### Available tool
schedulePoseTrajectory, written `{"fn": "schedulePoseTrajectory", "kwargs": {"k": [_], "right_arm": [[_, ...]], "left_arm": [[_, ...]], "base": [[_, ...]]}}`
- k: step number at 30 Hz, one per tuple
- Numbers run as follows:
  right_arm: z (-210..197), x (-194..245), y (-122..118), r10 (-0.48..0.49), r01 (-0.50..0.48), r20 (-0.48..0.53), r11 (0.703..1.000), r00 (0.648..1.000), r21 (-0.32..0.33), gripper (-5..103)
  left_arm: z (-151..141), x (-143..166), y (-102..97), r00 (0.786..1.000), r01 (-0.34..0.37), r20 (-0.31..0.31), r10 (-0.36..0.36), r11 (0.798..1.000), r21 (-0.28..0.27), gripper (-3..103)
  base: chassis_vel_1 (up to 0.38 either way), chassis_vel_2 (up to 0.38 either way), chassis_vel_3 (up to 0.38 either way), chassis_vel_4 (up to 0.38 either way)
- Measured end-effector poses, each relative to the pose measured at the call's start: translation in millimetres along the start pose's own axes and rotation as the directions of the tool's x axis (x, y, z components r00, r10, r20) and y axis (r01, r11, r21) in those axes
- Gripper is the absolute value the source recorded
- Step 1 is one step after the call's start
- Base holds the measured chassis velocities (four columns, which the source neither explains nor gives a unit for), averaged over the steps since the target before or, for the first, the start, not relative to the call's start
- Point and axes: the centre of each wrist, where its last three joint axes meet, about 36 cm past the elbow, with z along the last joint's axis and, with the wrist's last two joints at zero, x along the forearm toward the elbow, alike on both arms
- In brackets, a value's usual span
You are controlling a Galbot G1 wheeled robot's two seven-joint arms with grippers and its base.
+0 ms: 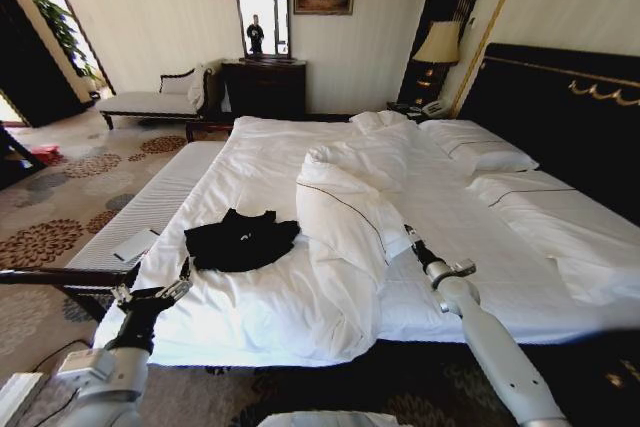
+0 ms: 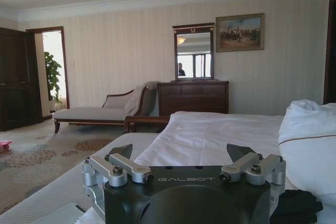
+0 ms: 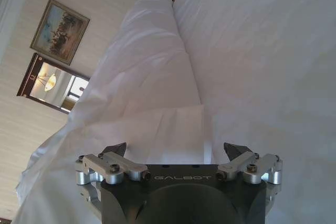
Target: Fold the clothes on the bed.
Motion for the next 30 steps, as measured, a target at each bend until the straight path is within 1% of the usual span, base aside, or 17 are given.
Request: {"fn": "schedulePoseTrajectory", "kwargs": {"k": [5, 8, 9, 10, 13, 14, 16, 17, 18, 19, 21, 22, 24, 25, 27, 28, 30], "right_arm": [[3.7, -3.0, 3.0, -0.027, 0.027, -0.003, 0.999, 1.000, -0.018, 100], [7.5, -5.0, 7.2, -0.076, 0.076, 0.002, 0.996, 0.997, -0.037, 100], [7.5, -5.0, 7.2, -0.076, 0.076, 0.002, 0.996, 0.997, -0.037, 100], [9.6, -5.4, 8.8, -0.095, 0.095, 0.005, 0.994, 0.995, -0.044, 102], [14.1, -5.2, 11.2, -0.138, 0.138, 0.010, 0.989, 0.990, -0.051, 88], [14.1, -5.2, 11.2, -0.138, 0.138, 0.010, 0.989, 0.990, -0.051, 88], [17.3, -4.4, 12.6, -0.159, 0.159, 0.010, 0.986, 0.987, -0.054, 77], [17.3, -4.4, 12.6, -0.159, 0.159, 0.010, 0.986, 0.987, -0.054, 77], [18.7, -4.2, 12.7, -0.168, 0.168, 0.011, 0.984, 0.986, -0.051, 71], [19.4, -4.3, 12.6, -0.172, 0.172, 0.011, 0.984, 0.985, -0.048, 71], [21.6, -4.8, 12.3, -0.184, 0.184, 0.014, 0.982, 0.983, -0.040, 60], [21.6, -4.8, 12.3, -0.184, 0.184, 0.014, 0.982, 0.983, -0.040, 60], [22.7, -5.6, 11.7, -0.188, 0.189, 0.019, 0.981, 0.982, -0.033, 49], [23.1, -5.8, 11.3, -0.191, 0.191, 0.022, 0.981, 0.981, -0.028, 49], [25.0, -6.1, 10.0, -0.197, 0.197, 0.029, 0.980, 0.980, -0.006, 38], [25.0, -6.1, 10.0, -0.197, 0.197, 0.029, 0.980, 0.980, -0.006, 38], [27.0, -6.4, 9.4, -0.198, 0.198, 0.038, 0.980, 0.979, 0.008, 28]], "left_arm": [[2.0, 0.5, -1.4, 1.000, 0.005, -0.003, -0.005, 1.000, 0.001, 100], [4.9, 0.0, -1.7, 1.000, 0.008, -0.008, -0.008, 1.000, 0.001, 100], [4.9, 0.0, -1.7, 1.000, 0.008, -0.008, -0.008, 1.000, 0.001, 100], [5.6, -0.3, -1.5, 1.000, 0.008, -0.009, -0.008, 1.000, 0.002, 100], [7.0, -1.1, -1.1, 1.000, 0.009, -0.010, -0.009, 1.000, 0.002, 100], [7.0, -1.1, -1.1, 1.000, 0.009, -0.010, -0.009, 1.000, 0.002, 100], [8.5, -1.9, -0.7, 1.000, 0.010, -0.011, -0.010, 1.000, 0.002, 100], [8.5, -1.9, -0.7, 1.000, 0.010, -0.011, -0.010, 1.000, 0.002, 100], [9.3, -2.4, -0.6, 1.000, 0.010, -0.012, -0.010, 1.000, 0.003, 100], [9.7, -2.5, -0.7, 1.000, 0.010, -0.012, -0.010, 1.000, 0.004, 100], [11.2, -2.9, -1.0, 1.000, 0.011, -0.014, -0.011, 1.000, 0.005, 100], [11.2, -2.9, -1.0, 1.000, 0.011, -0.014, -0.011, 1.000, 0.005, 100], [12.1, -3.2, -1.0, 1.000, 0.011, -0.014, -0.011, 1.000, 0.005, 100], [12.4, -3.3, -1.0, 1.000, 0.012, -0.014, -0.011, 1.000, 0.005, 100], [13.1, -3.8, -0.7, 1.000, 0.012, -0.013, -0.012, 1.000, 0.005, 100], [13.1, -3.8, -0.7, 1.000, 0.012, -0.013, -0.012, 1.000, 0.005, 100], [13.2, -3.9, -0.6, 1.000, 0.012, -0.013, -0.012, 1.000, 0.005, 100]], "base": [[0.000, 0.000, 0.000, 0.000], [0.000, 0.000, 0.000, 0.000], [0.000, 0.000, 0.000, 0.000], [0.000, 0.000, 0.000, 0.000], [0.000, 0.000, 0.000, 0.000], [0.000, 0.000, 0.000, 0.000], [0.000, 0.000, 0.000, 0.000], [0.000, 0.000, 0.000, 0.000], [0.000, 0.000, 0.000, 0.000], [0.000, 0.000, 0.000, 0.000], [0.000, 0.000, 0.000, 0.000], [0.000, 0.000, 0.000, 0.000], [0.000, 0.000, 0.000, 0.000], [0.000, 0.000, 0.000, 0.000], [0.000, 0.000, 0.000, 0.000], [0.000, 0.000, 0.000, 0.000], [0.000, 0.000, 0.000, 0.000]]}}
